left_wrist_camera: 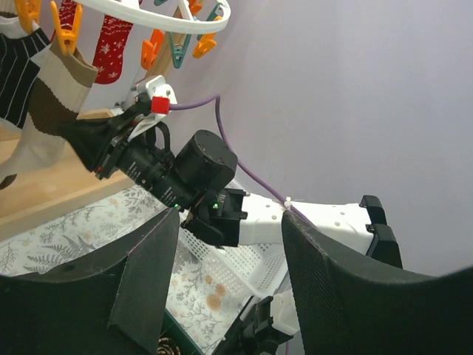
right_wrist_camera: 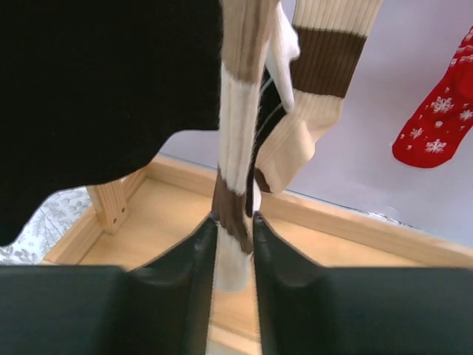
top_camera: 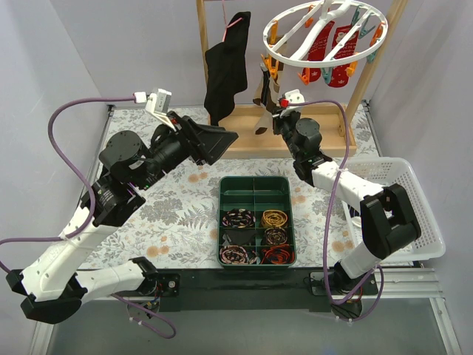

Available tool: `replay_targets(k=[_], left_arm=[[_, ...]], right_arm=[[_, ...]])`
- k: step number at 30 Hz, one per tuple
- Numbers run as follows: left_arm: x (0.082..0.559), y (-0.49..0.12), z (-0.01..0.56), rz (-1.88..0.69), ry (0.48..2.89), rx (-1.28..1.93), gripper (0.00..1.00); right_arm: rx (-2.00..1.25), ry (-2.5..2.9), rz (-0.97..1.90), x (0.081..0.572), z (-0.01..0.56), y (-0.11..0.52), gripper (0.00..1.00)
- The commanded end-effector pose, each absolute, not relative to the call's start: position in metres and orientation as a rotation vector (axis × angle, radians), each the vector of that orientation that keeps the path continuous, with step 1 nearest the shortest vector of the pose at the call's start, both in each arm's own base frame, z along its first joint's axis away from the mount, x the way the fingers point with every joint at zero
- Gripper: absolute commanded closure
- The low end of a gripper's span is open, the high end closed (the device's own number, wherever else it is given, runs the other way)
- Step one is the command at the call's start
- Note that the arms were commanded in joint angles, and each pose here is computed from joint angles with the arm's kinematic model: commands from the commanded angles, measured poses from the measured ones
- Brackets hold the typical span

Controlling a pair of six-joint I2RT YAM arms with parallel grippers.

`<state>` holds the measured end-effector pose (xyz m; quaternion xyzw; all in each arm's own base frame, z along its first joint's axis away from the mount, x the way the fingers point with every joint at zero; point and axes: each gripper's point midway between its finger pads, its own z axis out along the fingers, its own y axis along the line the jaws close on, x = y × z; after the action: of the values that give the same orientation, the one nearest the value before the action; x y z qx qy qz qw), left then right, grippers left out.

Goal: Remove the socks clipped to the hanger

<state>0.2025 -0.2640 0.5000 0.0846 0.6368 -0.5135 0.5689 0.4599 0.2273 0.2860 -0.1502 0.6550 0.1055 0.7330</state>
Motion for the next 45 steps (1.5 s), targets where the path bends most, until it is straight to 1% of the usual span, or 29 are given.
replay_targets(k=[1,2,6,10,15,20,22,23,24,25,29,30,32,33,34,39,45], left_arm=[[0.198,-0.256,0.494,-1.179,1.514,0.202,0.44],[0.198,-0.255,0.495,-1.178,1.513,0.2,0.44],[0.199,-0.258,0.491,-1.175,1.531,0.203,0.44],[0.207,-0.274,0.482,-1.182,1.594,0.226,0.44],[0.219,-0.291,0.488,-1.196,1.618,0.228,0.42],[0.255,-0.326,0.48,-1.116,1.712,0.276,0.43],[0.27,-0.327,0.482,-1.055,1.718,0.244,0.43],[0.285,-0.332,0.469,-0.99,1.756,0.224,0.43],[0.291,-0.329,0.481,-0.97,1.73,0.202,0.43],[0.302,-0.328,0.479,-0.919,1.734,0.17,0.43],[0.332,-0.336,0.467,-0.786,1.765,0.173,0.43],[0.343,-0.342,0.454,-0.736,1.785,0.191,0.43],[0.355,-0.341,0.458,-0.687,1.763,0.166,0.42],[0.359,-0.342,0.459,-0.677,1.754,0.166,0.41],[0.364,-0.346,0.453,-0.661,1.754,0.187,0.37],[0.383,-0.361,0.457,-0.698,1.726,0.175,0.3],[0.401,-0.373,0.468,-0.732,1.677,0.168,0.31]], right_arm=[[-0.285,1.288,0.256,0.461,0.333,0.23,0.89],[-0.285,1.287,0.261,0.461,0.334,0.229,0.98],[-0.294,1.281,0.314,0.451,0.337,0.234,0.99],[-0.288,1.277,0.352,0.435,0.343,0.23,0.99],[-0.294,1.336,0.416,0.419,0.339,0.231,0.99],[-0.351,1.416,0.51,0.402,0.327,0.242,0.99],[-0.35,1.425,0.528,0.396,0.329,0.241,0.99],[-0.347,1.438,0.538,0.393,0.325,0.241,0.99],[-0.347,1.44,0.543,0.391,0.326,0.241,0.99],[-0.343,1.437,0.552,0.388,0.328,0.24,0.99],[-0.338,1.438,0.573,0.382,0.332,0.239,0.99],[-0.366,1.436,0.599,0.378,0.332,0.243,0.99],[-0.373,1.435,0.607,0.374,0.333,0.243,0.99],[-0.375,1.438,0.606,0.373,0.332,0.243,0.99],[-0.372,1.434,0.606,0.372,0.334,0.242,0.99],[-0.372,1.43,0.605,0.367,0.335,0.239,0.99],[-0.376,1.433,0.606,0.363,0.334,0.237,0.99]])
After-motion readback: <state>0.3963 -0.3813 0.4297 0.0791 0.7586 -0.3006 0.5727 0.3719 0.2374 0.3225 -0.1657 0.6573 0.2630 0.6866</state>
